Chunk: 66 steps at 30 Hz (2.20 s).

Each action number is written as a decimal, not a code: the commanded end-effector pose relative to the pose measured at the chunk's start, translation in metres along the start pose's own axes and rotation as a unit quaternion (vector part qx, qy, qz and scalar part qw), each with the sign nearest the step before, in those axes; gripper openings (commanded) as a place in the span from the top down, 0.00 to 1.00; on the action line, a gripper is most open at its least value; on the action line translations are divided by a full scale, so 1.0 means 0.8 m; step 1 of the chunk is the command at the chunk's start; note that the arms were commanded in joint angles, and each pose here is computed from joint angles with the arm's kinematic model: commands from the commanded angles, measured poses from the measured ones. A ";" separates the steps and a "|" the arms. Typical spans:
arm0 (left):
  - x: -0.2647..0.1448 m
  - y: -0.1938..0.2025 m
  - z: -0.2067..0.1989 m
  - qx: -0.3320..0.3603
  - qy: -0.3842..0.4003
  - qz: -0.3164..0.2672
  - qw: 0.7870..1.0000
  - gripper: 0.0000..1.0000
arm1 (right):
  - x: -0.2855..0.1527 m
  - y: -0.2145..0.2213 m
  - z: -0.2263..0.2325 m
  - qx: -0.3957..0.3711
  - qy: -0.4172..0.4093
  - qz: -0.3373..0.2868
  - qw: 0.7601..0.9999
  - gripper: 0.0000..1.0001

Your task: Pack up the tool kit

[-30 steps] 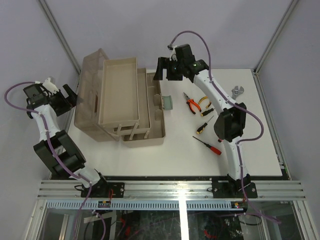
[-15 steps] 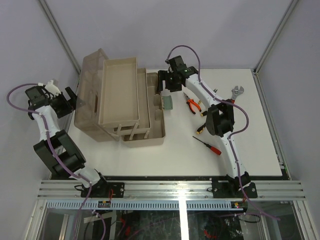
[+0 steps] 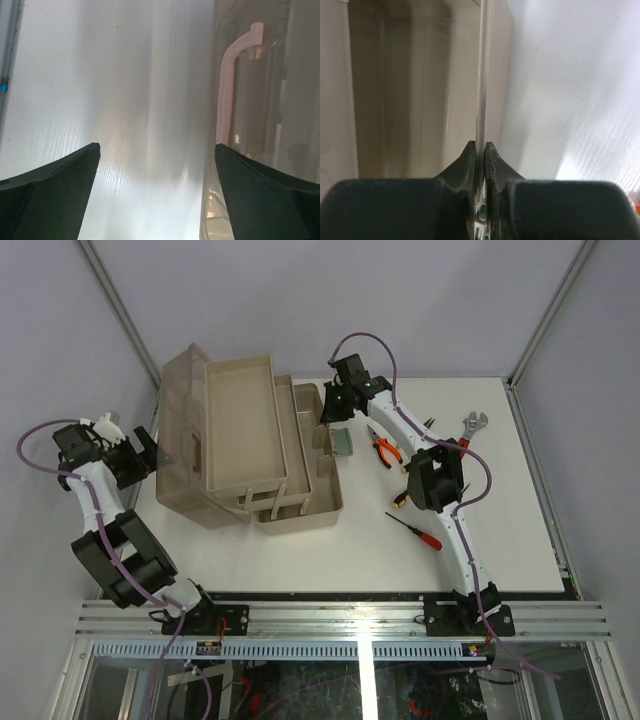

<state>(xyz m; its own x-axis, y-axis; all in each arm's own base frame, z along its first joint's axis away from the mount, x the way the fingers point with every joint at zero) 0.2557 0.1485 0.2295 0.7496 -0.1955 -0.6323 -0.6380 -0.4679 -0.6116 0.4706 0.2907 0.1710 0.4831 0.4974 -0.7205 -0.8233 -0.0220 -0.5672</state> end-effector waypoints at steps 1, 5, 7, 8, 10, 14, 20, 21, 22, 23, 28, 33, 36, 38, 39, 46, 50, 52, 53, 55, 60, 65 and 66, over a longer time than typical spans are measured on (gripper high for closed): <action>-0.021 0.004 0.003 -0.004 -0.007 -0.019 1.000 0.03 | -0.009 0.002 -0.006 -0.017 0.019 -0.001 1.000 0.94; -0.035 0.002 0.019 -0.022 -0.034 -0.035 0.999 0.03 | -0.027 0.007 -0.009 -0.018 0.040 -0.006 0.999 0.97; -0.041 0.001 0.028 -0.034 -0.038 -0.044 0.998 0.03 | -0.032 0.012 -0.009 -0.014 0.043 -0.007 0.999 0.97; -0.041 0.002 0.031 -0.037 -0.037 -0.043 0.998 0.03 | -0.034 0.013 -0.009 -0.012 0.043 -0.006 0.999 0.97; -0.039 0.004 0.035 -0.042 -0.033 -0.039 0.998 0.03 | -0.035 0.016 -0.008 -0.009 0.042 0.000 0.999 0.98; -0.033 0.005 0.038 -0.050 -0.023 -0.032 0.998 0.03 | -0.035 0.020 -0.006 -0.006 0.041 0.010 0.999 0.98; -0.036 -0.004 0.037 -0.046 -0.017 -0.038 0.998 0.03 | -0.033 0.031 -0.005 0.005 0.045 0.024 0.999 1.00; -0.038 -0.008 0.034 -0.044 -0.014 -0.042 0.998 0.03 | -0.033 0.033 -0.005 0.010 0.045 0.026 0.999 1.00; -0.041 -0.013 0.032 -0.042 -0.011 -0.046 0.998 0.03 | -0.032 0.036 -0.004 0.014 0.044 0.028 0.999 1.00; -0.044 -0.017 0.028 -0.040 -0.007 -0.050 0.998 0.03 | -0.032 0.038 -0.003 0.017 0.043 0.031 0.998 1.00; -0.072 -0.052 0.000 -0.020 0.021 -0.097 0.995 0.03 | -0.040 0.035 0.007 0.010 0.043 0.010 0.999 0.55; -0.113 -0.097 -0.039 0.020 0.050 -0.165 0.985 0.03 | -0.088 -0.012 0.034 -0.011 0.004 -0.095 0.995 0.09; -0.138 -0.119 -0.065 0.048 0.078 -0.195 0.976 0.03 | -0.130 -0.050 0.048 -0.018 -0.003 -0.165 0.986 0.03; -0.150 -0.128 -0.078 0.056 0.101 -0.208 0.971 0.03 | -0.163 -0.076 0.056 -0.027 0.001 -0.209 0.978 0.02; -0.155 -0.132 -0.085 0.059 0.114 -0.213 0.969 0.03 | -0.178 -0.085 0.057 -0.030 0.009 -0.225 0.974 0.01; -0.123 -0.128 -0.143 0.099 0.163 -0.187 0.964 0.04 | -0.265 -0.098 0.001 -0.017 0.116 -0.225 0.967 0.00; -0.085 -0.119 -0.174 0.112 0.176 -0.153 0.966 0.04 | -0.309 -0.076 -0.081 0.032 0.184 -0.197 0.962 0.01; -0.071 -0.114 -0.189 0.115 0.183 -0.138 0.967 0.04 | -0.330 -0.059 -0.127 0.064 0.215 -0.183 0.957 0.00; -0.065 -0.110 -0.198 0.121 0.183 -0.132 0.967 0.04 | -0.343 -0.050 -0.152 0.081 0.232 -0.179 0.953 0.00; -0.053 -0.102 -0.212 0.138 0.171 -0.121 0.968 0.04 | -0.356 -0.030 -0.183 0.095 0.257 -0.162 0.948 0.00; -0.038 -0.093 -0.210 0.139 0.096 -0.115 0.979 0.04 | -0.363 0.018 -0.229 0.109 0.302 -0.097 0.942 0.01; -0.042 -0.081 -0.200 0.144 0.058 -0.104 0.982 0.04 | -0.343 0.043 -0.278 0.164 0.305 -0.052 0.937 0.01; -0.044 -0.077 -0.199 0.143 0.057 -0.102 0.983 0.04 | -0.337 0.044 -0.286 0.173 0.309 -0.045 0.934 0.01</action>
<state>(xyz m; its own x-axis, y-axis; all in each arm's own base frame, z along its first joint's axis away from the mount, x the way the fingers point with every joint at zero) 0.3076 0.0413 0.3755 0.8735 -0.3106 -0.3748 -0.4592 -0.2704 -0.8462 0.3768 -0.0253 0.2599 0.5624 -0.1035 -0.8204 -0.7692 0.2985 -0.5650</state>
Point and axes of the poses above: each gripper's point midway between its finger pads, its own x axis out along the fingers, its own z axis along the line the jaws close on, y = z × x, the point moved 10 cm from there along -x, back along the fingers
